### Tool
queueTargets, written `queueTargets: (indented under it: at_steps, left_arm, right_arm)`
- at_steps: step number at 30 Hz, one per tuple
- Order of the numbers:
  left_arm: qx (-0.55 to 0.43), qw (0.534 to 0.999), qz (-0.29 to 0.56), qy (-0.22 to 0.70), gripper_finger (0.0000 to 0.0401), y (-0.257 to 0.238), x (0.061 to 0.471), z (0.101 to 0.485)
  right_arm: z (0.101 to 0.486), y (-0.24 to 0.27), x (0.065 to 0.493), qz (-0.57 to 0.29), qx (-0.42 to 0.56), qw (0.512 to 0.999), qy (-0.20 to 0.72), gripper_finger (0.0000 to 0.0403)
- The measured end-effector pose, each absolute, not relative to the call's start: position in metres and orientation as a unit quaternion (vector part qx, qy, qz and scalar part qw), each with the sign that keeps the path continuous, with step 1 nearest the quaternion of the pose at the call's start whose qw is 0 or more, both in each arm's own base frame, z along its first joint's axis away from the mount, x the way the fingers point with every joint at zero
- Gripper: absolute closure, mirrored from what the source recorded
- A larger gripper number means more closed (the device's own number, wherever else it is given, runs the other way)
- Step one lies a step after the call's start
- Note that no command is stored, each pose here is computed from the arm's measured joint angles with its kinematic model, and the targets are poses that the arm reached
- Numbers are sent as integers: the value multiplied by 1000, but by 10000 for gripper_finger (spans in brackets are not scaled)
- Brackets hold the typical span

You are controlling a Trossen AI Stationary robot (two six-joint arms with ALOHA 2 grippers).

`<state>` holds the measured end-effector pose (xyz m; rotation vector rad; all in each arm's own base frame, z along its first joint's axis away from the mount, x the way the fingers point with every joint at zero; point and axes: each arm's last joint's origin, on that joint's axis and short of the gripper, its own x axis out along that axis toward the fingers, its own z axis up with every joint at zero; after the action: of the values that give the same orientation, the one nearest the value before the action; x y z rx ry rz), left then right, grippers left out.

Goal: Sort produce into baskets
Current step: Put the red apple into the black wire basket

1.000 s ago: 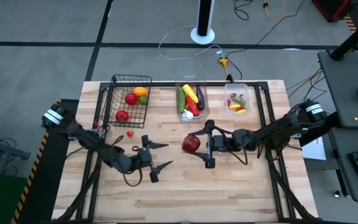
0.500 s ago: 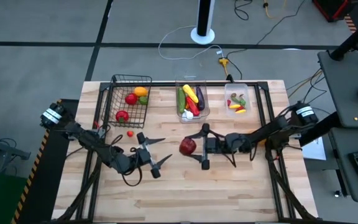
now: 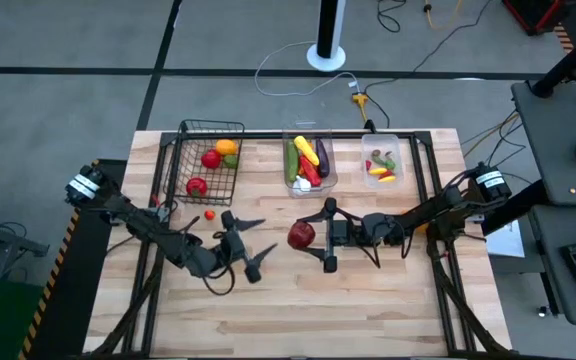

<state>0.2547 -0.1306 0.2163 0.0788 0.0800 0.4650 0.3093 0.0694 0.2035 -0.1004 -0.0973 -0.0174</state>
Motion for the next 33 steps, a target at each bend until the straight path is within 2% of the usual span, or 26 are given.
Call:
queueTargets:
  at_steps: [5, 12, 17, 22, 33]
  left_arm:
    - [45, 981, 186, 43, 87, -134, 255, 216]
    - [28, 985, 169, 33, 87, -128, 264, 214]
    - [11, 994, 112, -3, 87, -129, 280, 204]
    - [17, 993, 115, -27, 87, -131, 289, 198]
    - [26, 992, 119, -43, 89, -132, 303, 204]
  right_arm:
    - [204, 70, 310, -8, -51, 997, -49, 85]
    - [209, 72, 311, 21, -64, 995, -67, 85]
    - [216, 73, 315, 32, -77, 993, -79, 85]
    - [219, 76, 317, 60, -87, 991, -87, 85]
    - [219, 76, 317, 61, -110, 988, -90, 85]
